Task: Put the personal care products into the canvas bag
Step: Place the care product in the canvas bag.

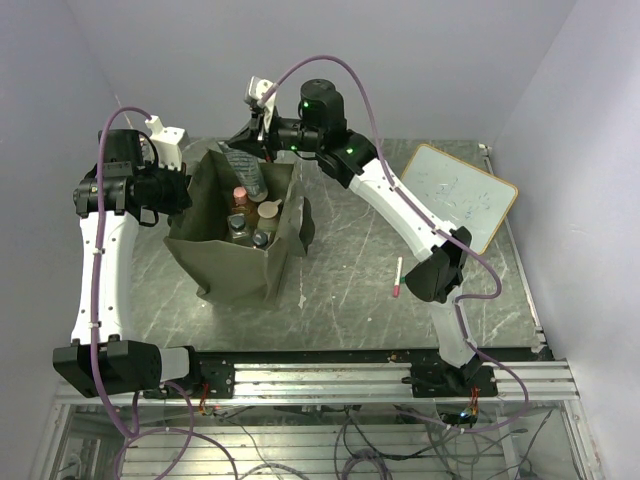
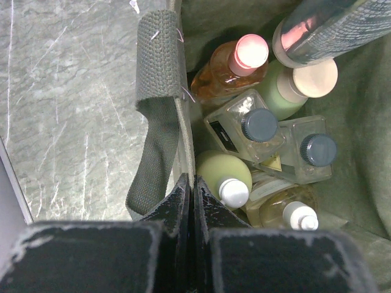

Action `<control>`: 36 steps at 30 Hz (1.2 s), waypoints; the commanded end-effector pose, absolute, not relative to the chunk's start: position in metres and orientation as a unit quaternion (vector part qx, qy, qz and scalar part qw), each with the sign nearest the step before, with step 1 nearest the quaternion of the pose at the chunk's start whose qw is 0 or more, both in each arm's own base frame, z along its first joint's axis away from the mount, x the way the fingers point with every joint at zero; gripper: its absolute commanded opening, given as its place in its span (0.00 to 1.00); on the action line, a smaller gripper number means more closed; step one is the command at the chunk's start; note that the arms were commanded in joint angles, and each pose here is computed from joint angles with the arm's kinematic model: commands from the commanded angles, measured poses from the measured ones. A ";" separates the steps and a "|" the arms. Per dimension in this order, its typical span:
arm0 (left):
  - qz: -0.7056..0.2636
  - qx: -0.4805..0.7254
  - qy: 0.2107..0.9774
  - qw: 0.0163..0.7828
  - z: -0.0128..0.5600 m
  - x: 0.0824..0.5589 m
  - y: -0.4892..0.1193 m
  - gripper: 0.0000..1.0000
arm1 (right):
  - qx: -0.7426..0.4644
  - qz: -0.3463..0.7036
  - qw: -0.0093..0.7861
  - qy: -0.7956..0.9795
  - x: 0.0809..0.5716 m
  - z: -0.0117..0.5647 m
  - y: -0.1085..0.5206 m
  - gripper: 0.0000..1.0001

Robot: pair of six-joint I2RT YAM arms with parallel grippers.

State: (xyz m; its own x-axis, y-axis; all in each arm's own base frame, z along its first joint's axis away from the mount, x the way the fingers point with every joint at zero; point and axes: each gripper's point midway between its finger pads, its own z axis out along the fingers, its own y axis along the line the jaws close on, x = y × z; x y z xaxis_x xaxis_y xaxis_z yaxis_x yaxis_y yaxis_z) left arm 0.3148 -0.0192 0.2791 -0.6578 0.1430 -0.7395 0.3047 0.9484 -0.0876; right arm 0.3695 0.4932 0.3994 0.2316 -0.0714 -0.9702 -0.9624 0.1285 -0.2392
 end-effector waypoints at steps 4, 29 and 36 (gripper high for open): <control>-0.097 0.132 0.898 0.409 0.287 0.314 -0.017 0.07 | -0.524 0.372 0.628 0.440 0.366 0.453 0.474 0.00; -0.106 0.170 0.904 0.379 0.272 0.305 -0.020 0.07 | -0.555 0.421 0.593 0.404 0.372 0.411 0.475 0.00; -0.111 0.169 0.904 0.376 0.269 0.308 -0.021 0.07 | -0.545 0.415 0.613 0.393 0.377 0.429 0.477 0.00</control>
State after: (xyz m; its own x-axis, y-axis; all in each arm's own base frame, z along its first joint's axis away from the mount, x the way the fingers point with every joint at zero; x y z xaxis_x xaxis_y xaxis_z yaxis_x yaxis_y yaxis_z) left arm 0.3129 -0.0197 0.2773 -0.6331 0.2289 -0.7395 0.3800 0.9241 -0.0393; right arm 0.3836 0.4820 0.3642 0.2107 -0.0486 -0.9763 -0.9766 0.0345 -0.2125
